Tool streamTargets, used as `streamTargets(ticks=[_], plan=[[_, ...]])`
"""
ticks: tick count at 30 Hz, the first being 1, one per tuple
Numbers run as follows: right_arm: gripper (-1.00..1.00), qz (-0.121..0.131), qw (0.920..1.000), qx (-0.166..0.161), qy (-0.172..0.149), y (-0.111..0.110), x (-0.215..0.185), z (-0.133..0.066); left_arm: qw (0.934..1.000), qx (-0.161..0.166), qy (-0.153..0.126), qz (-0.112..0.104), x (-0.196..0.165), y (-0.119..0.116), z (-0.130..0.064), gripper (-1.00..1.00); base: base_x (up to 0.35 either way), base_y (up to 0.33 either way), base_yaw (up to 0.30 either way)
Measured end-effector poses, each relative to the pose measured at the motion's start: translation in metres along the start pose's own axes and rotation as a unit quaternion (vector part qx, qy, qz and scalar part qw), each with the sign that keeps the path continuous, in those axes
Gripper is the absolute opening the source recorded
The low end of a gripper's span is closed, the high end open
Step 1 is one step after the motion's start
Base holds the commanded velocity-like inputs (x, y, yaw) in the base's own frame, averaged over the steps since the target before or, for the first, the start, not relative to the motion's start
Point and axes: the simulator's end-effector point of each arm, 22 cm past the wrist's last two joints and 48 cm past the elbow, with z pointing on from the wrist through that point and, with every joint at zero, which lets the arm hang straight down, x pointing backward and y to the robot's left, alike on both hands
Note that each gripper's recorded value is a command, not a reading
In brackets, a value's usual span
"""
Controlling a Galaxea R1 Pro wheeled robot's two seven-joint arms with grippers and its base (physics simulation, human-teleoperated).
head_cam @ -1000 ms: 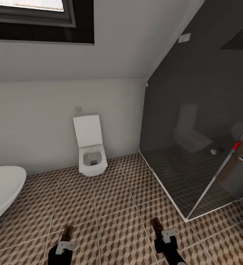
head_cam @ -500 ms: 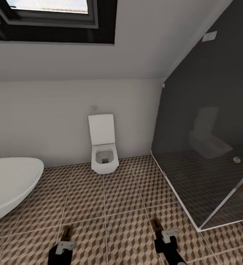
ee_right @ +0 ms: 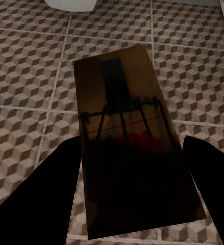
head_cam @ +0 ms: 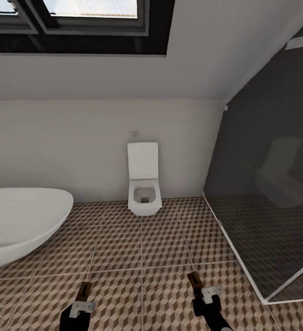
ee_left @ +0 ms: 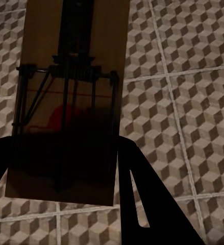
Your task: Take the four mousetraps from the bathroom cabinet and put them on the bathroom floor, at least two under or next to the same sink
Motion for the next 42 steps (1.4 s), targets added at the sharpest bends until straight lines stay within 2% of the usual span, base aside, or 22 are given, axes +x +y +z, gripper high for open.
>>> streamTargets(ticks=[14, 30, 42], plan=[[-1.0, 0.0, 1.0, 0.0, 0.0, 0.0, 0.0, -0.0001, 1.0, -0.001, 0.0, 0.0, 0.0, 0.0003, 0.0, -1.0, 0.008, -0.007, 0.013], [-1.0, 0.001, 1.0, 0.001, 0.0, -0.0004, 0.0, -0.0002, 1.0, -0.001, 0.0, 0.0, 0.0, 0.0003, -0.0001, -1.0, 0.165, -0.058, 0.003], [-1.0, 0.001, 1.0, 0.001, 0.0, -0.0004, 0.0003, -0.0002, 1.0, -0.001, 0.0, 0.0, 0.0, 0.0004, 0.0, -1.0, 0.01, 0.0, 0.13]])
